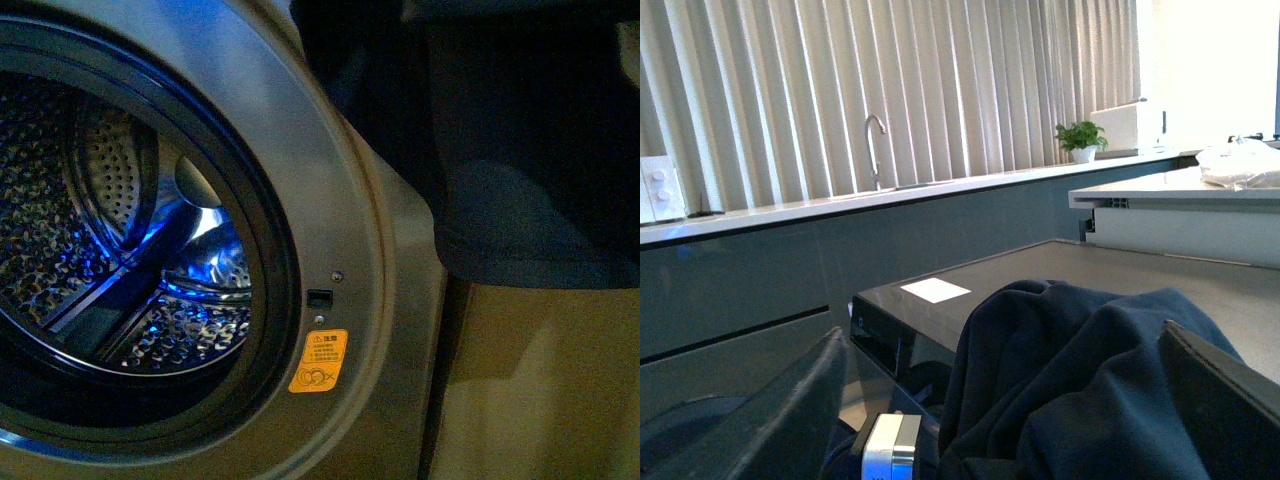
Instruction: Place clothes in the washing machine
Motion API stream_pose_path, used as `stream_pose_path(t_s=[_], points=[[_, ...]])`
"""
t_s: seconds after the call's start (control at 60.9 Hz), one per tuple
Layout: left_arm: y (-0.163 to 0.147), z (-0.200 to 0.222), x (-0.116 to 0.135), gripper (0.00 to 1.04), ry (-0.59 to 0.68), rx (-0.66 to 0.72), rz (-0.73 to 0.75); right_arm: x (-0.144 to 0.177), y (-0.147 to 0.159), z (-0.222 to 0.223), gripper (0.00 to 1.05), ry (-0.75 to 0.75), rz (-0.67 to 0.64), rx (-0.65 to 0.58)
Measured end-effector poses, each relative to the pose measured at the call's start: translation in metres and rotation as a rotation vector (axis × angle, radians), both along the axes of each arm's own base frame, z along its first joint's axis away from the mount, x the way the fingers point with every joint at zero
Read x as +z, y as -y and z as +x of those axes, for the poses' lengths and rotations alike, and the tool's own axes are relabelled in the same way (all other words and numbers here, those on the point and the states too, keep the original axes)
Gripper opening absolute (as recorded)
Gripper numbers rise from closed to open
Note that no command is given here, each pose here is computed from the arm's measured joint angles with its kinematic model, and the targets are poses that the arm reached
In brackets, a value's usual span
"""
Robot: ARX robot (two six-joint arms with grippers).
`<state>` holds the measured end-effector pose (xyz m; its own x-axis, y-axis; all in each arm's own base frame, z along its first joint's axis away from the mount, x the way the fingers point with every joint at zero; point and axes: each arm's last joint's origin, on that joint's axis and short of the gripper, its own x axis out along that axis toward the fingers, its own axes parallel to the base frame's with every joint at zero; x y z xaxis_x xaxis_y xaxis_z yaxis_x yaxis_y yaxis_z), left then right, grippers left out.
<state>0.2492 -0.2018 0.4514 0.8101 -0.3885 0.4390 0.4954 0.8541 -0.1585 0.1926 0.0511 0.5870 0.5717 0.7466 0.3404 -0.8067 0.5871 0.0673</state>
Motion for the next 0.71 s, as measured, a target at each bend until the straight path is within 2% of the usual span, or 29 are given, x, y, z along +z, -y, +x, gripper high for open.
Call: stream_pose_path(t_s=[0.41,0.591,0.706], points=[[-0.029,0.01,-0.038,0.09,-0.063,0.039,-0.017,0.0,0.0,0.0,0.97,0.0,0.0,0.001],[-0.059,0.007,-0.055,0.09,-0.089,0.059,-0.009,0.0,0.0,0.0,0.97,0.001,0.001,0.001],[-0.088,0.0,-0.067,0.09,-0.095,0.097,0.004,0.0,0.0,0.0,0.97,0.001,0.001,0.001]])
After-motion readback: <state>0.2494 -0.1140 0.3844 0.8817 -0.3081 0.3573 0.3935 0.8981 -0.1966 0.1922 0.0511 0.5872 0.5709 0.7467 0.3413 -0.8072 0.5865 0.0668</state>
